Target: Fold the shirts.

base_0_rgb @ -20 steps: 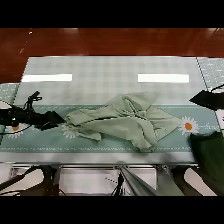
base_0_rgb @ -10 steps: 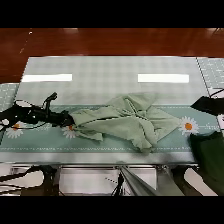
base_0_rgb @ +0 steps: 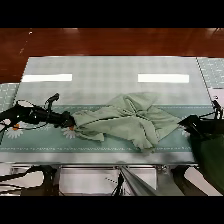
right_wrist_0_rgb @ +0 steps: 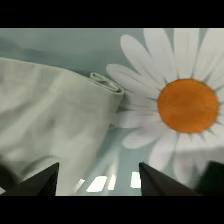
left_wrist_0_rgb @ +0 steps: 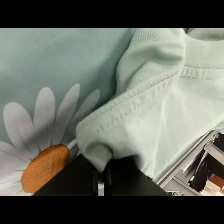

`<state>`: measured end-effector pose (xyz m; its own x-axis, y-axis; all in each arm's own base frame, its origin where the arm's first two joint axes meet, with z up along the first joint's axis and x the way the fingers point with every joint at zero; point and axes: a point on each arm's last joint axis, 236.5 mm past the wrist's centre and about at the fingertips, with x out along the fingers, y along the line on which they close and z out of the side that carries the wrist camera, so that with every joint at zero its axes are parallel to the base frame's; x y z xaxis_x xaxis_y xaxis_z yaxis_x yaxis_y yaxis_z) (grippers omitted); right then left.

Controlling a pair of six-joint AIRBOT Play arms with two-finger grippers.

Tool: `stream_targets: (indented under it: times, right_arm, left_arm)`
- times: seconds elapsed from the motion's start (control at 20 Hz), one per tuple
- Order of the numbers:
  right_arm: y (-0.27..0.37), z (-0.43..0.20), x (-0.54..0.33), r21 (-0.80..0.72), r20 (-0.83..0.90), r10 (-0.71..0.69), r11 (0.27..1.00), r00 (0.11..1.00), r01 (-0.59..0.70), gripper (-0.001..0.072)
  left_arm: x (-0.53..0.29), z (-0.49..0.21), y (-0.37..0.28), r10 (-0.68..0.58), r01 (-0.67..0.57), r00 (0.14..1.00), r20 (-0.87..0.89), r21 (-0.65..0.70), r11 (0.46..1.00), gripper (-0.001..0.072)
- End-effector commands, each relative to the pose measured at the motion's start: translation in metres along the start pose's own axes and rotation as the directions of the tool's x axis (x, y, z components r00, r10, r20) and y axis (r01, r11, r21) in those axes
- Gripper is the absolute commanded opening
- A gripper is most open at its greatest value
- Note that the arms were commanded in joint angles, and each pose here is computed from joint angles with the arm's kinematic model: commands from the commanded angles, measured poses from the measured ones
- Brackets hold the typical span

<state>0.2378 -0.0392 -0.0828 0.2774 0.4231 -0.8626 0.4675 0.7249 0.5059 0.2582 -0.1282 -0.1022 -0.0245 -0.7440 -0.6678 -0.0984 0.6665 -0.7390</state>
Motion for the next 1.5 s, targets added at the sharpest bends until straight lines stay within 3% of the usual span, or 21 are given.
stream_targets:
  times: [0.0, 0.1, 0.2, 0.25, 0.3, 0.35, 0.55, 0.65, 0.75, 0.85, 0.95, 1.1, 1.2, 1.3, 1.4, 1.45]
  right_arm:
    - [0.02, 0.016, 0.022, 0.128, 0.091, 0.14, 0.98, 0.986, -0.151, 0.0581]
    - [0.025, 0.017, 0.035, 0.121, 0.078, 0.14, 0.981, 0.987, -0.149, 0.0576]
    - [0.033, 0.011, 0.052, 0.117, 0.042, 0.124, 0.985, 0.991, -0.128, 0.0459]
    - [0.039, 0.01, 0.059, 0.102, 0.035, 0.126, 0.986, 0.991, -0.128, 0.0317]
    - [0.048, 0.013, 0.059, 0.071, 0.043, 0.14, 0.987, 0.989, -0.143, 0.0074]
    - [0.059, 0.021, 0.052, 0.032, 0.063, 0.168, 0.985, 0.984, -0.17, 0.002]
    - [0.137, 0.085, -0.05, -0.298, 0.28, 0.278, 0.935, 0.919, -0.192, 0.0019]
    - [0.191, 0.117, -0.144, -0.459, 0.486, 0.349, 0.882, 0.801, -0.106, 0.0018]
    - [0.245, 0.123, -0.251, -0.568, 0.653, 0.439, 0.823, 0.617, 0.016, 0.0018]
    - [0.291, 0.1, -0.343, -0.63, 0.727, 0.527, 0.767, 0.44, 0.121, 0.0018]
    - [0.323, 0.066, -0.407, -0.662, 0.74, 0.592, 0.723, 0.318, 0.196, 0.0018]
    - [0.345, 0.022, -0.463, -0.665, 0.746, 0.632, 0.699, 0.209, 0.263, 0.0018]
    - [0.345, 0.004, -0.473, -0.65, 0.76, 0.617, 0.709, 0.205, 0.273, 0.0018]
    - [0.334, -0.007, -0.461, -0.629, 0.777, 0.572, 0.726, 0.263, 0.279, 0.0018]
    - [0.308, -0.008, -0.429, -0.594, 0.788, 0.465, 0.746, 0.404, 0.301, 0.0018]
    - [0.292, -0.009, -0.409, -0.575, 0.779, 0.396, 0.76, 0.486, 0.302, 0.0018]
  left_arm:
    - [0.0, -0.001, -0.002, -0.005, 0.006, 1.0, -0.004, 0.007, 1.0, 0.0031]
    - [-0.002, 0.002, -0.004, -0.012, 0.012, 1.0, 0.001, 0.024, 1.0, 0.0031]
    - [-0.006, 0.013, -0.012, -0.029, 0.028, 0.999, 0.031, 0.036, 0.999, 0.0031]
    - [-0.01, 0.022, -0.019, -0.045, 0.042, 0.998, 0.051, 0.047, 0.998, 0.0031]
    - [-0.016, 0.029, -0.026, -0.051, 0.046, 0.997, 0.064, 0.071, 0.996, 0.003]
    - [-0.025, 0.038, -0.036, -0.055, 0.046, 0.995, 0.082, 0.11, 0.993, 0.003]
    - [-0.119, 0.088, -0.118, -0.068, -0.072, 0.94, 0.335, 0.387, 0.919, 0.0029]
    - [-0.194, 0.1, -0.18, -0.103, -0.206, 0.851, 0.515, 0.509, 0.836, 0.0029]
    - [-0.281, 0.091, -0.258, -0.183, -0.391, 0.691, 0.7, 0.574, 0.719, 0.0029]
    - [-0.356, 0.059, -0.332, -0.296, -0.56, 0.504, 0.812, 0.568, 0.604, 0.0029]
    - [-0.41, 0.014, -0.393, -0.406, -0.682, 0.345, 0.846, 0.523, 0.511, 0.0029]
    - [-0.446, -0.047, -0.438, -0.479, -0.799, 0.225, 0.848, 0.442, 0.408, 0.0029]
    - [-0.452, -0.073, -0.444, -0.475, -0.845, 0.191, 0.859, 0.39, 0.366, 0.0029]
    - [-0.445, -0.087, -0.428, -0.398, -0.869, 0.202, 0.895, 0.351, 0.348, 0.0029]
    - [-0.431, -0.085, -0.389, -0.233, -0.854, 0.252, 0.939, 0.329, 0.402, 0.0029]
    - [-0.419, -0.082, -0.365, -0.133, -0.82, 0.301, 0.944, 0.328, 0.469, 0.0029]
